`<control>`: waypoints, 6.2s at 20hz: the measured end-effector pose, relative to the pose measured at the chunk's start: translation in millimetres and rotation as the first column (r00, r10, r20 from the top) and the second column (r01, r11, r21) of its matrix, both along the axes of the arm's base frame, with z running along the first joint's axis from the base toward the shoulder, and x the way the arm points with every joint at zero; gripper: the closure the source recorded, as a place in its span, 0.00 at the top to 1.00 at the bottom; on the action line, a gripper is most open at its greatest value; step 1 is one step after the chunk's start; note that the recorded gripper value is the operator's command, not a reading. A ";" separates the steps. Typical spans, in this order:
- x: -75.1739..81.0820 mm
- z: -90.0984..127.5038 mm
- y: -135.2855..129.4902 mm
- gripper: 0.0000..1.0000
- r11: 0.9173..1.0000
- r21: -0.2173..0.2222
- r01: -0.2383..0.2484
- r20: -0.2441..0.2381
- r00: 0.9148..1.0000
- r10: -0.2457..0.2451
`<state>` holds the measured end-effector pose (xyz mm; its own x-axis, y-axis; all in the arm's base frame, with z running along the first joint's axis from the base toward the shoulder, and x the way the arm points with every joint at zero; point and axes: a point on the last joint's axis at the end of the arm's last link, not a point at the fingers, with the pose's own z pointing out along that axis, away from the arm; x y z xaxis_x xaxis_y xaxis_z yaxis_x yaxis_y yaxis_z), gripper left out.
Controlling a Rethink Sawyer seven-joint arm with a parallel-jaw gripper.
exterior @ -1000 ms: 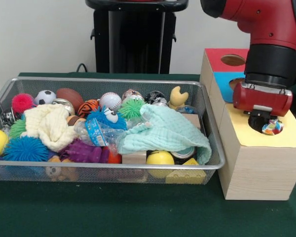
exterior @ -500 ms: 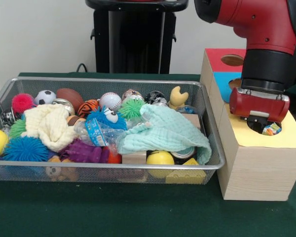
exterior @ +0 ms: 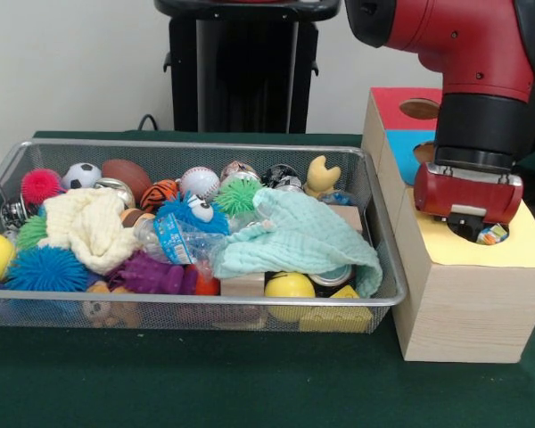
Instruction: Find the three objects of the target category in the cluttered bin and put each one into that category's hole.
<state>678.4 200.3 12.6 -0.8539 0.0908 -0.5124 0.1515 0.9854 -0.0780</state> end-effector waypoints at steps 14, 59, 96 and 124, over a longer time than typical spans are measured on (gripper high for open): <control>1.9 -0.4 -0.7 1.00 1.000 0.010 -0.020 -0.001 1.000 0.020; 2.3 -1.0 -2.8 0.00 0.999 0.014 -0.034 0.011 0.999 0.034; -14.2 17.9 -7.9 0.00 0.993 0.117 -0.001 -0.025 1.000 0.004; -27.8 43.7 -7.8 0.00 0.990 0.141 0.012 -0.049 0.999 -0.005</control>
